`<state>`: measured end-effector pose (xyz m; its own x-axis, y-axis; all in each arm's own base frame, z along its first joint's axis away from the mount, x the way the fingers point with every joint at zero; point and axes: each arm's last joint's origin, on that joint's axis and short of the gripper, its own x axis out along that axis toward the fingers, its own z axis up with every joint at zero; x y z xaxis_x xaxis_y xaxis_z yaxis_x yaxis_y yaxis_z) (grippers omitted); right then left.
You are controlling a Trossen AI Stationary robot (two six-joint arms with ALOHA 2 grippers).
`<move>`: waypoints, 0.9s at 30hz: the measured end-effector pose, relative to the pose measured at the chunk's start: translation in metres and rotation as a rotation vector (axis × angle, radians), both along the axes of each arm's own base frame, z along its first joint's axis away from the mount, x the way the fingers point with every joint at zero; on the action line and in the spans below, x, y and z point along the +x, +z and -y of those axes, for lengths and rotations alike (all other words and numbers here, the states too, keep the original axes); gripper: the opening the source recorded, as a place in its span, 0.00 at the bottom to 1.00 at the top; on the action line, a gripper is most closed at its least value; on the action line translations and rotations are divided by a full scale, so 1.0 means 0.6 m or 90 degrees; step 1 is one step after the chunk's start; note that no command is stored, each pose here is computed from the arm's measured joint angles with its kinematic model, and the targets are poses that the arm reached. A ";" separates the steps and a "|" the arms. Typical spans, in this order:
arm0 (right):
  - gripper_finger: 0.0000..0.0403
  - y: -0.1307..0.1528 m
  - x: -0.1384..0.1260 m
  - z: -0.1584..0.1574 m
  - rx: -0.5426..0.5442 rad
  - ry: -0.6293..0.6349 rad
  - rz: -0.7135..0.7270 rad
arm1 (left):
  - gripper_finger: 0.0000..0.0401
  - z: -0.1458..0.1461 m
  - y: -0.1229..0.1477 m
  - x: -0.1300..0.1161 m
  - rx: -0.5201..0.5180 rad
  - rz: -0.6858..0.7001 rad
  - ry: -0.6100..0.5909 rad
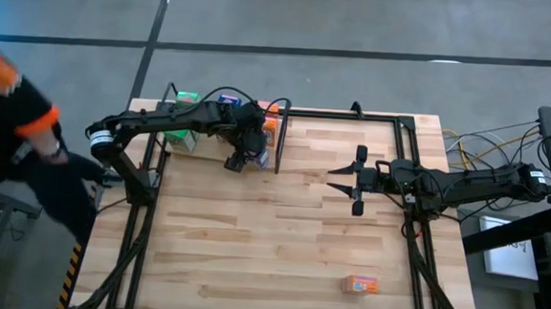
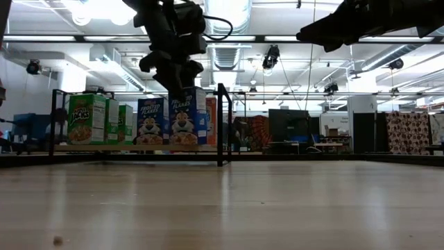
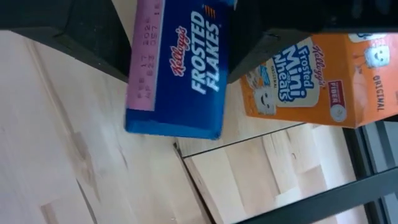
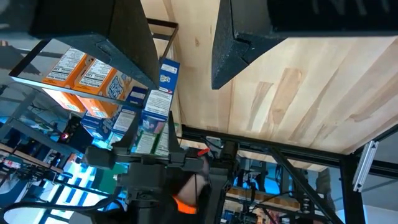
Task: Stack cereal on shelf
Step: Put the blue cereal box on the shelf aligned with the blue cereal boxes
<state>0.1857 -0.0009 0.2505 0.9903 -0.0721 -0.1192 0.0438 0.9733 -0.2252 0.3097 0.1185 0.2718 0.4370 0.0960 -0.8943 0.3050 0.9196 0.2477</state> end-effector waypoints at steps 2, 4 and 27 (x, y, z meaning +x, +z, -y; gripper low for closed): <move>0.33 0.000 0.000 0.000 0.000 0.000 0.000 | 0.54 0.001 0.000 0.000 0.000 -0.001 -0.002; 0.33 0.000 0.000 0.000 0.000 0.000 0.000 | 0.51 0.001 0.000 0.000 0.000 -0.001 -0.002; 0.33 0.000 0.000 0.000 0.001 0.000 0.001 | 0.41 -0.001 0.021 -0.051 -0.008 -0.080 0.067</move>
